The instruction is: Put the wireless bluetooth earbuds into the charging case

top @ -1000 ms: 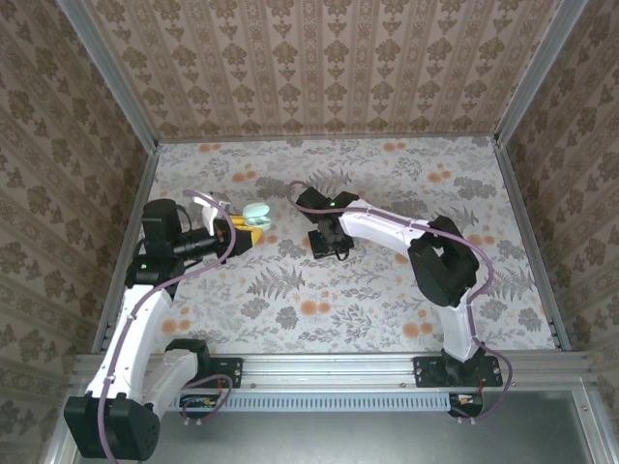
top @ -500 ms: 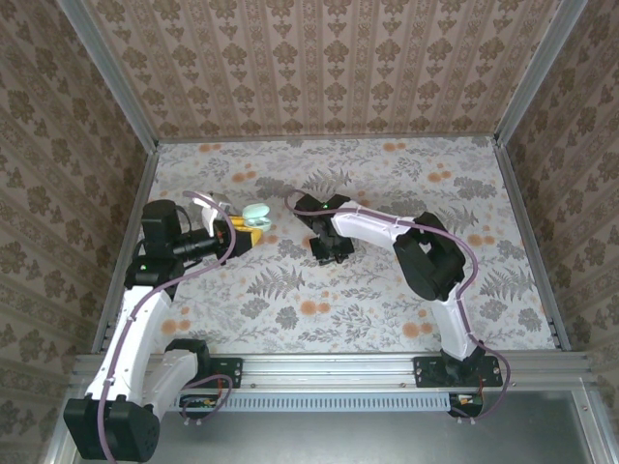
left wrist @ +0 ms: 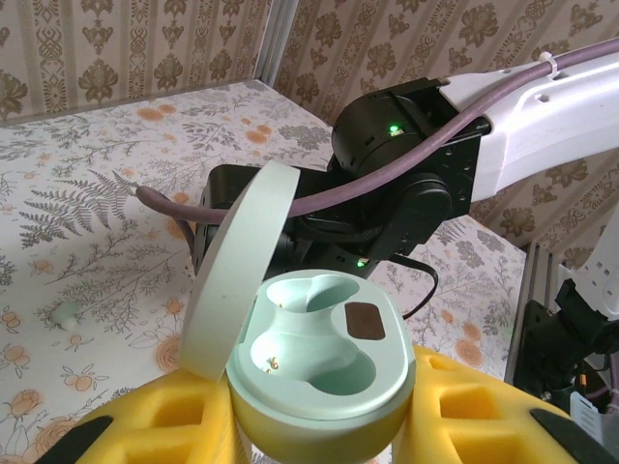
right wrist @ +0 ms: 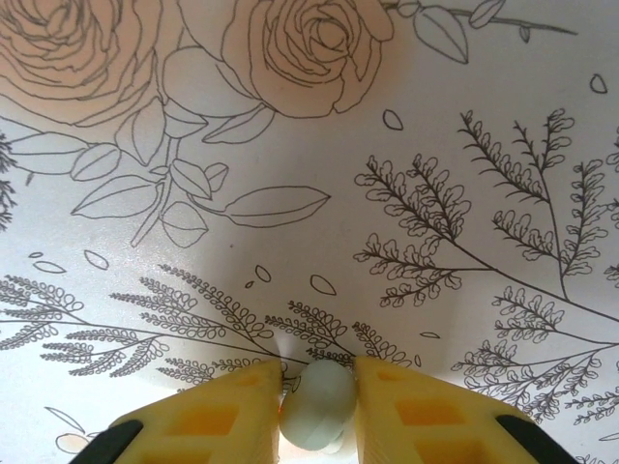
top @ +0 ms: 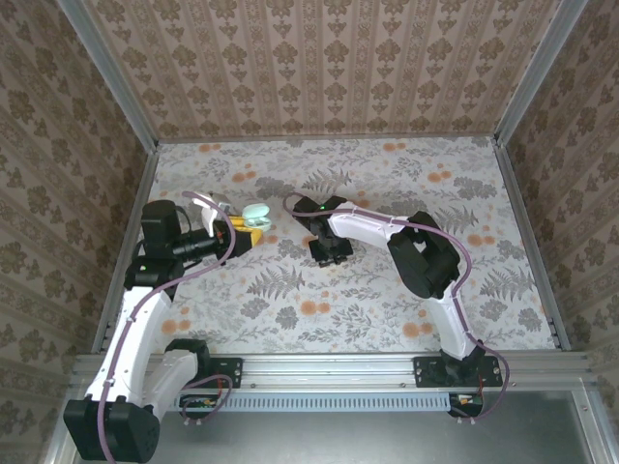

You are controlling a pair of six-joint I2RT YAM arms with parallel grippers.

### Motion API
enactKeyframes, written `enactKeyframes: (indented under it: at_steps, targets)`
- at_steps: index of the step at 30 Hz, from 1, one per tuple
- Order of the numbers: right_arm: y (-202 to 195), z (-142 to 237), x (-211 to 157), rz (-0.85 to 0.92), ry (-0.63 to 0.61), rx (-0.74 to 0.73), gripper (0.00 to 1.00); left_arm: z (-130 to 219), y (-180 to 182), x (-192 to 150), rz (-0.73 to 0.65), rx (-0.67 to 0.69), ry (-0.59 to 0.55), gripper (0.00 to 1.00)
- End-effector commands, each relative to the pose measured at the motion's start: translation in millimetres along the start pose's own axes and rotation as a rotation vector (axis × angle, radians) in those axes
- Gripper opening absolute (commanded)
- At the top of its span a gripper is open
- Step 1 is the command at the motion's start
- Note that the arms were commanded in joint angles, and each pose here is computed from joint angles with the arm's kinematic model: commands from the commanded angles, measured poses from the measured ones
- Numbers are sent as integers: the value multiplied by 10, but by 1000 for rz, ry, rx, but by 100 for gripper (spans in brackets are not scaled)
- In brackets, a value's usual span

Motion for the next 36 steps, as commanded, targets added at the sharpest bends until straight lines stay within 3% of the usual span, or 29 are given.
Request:
enactKeyframes:
  at_steps: [1,9,24,29,36]
  targets:
    - [8,-8,-32,-1,21,-5,22,17,-67,34,-40,-16,-10,16]
    - [-8,486,54,-88,-125,177,18,-29,-49,59,-39,-35,-35,16]
    - [-132,2228,-113,-166,-553,579,17,-363,-214,75,-181,-102,-86,16]
    - [59,2732,-203,-154,-633,789,17,-434,-222,40,-176,-115,-70,15]
    - [475,3207,-281,-68,-700,947,17,-491,-290,47,-186,-137,-73,15]
Point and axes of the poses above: each hand's point on the last joint's axis, 136 mm out from that joint toward the fingers, its own z axis back along the fingers, its own y axis along the line the jaws close on, x = y × z, the point moved 1 cm from there along z, back along the fingers, and after that the axes turned 1 degree about -z, right-handed, at the moved point
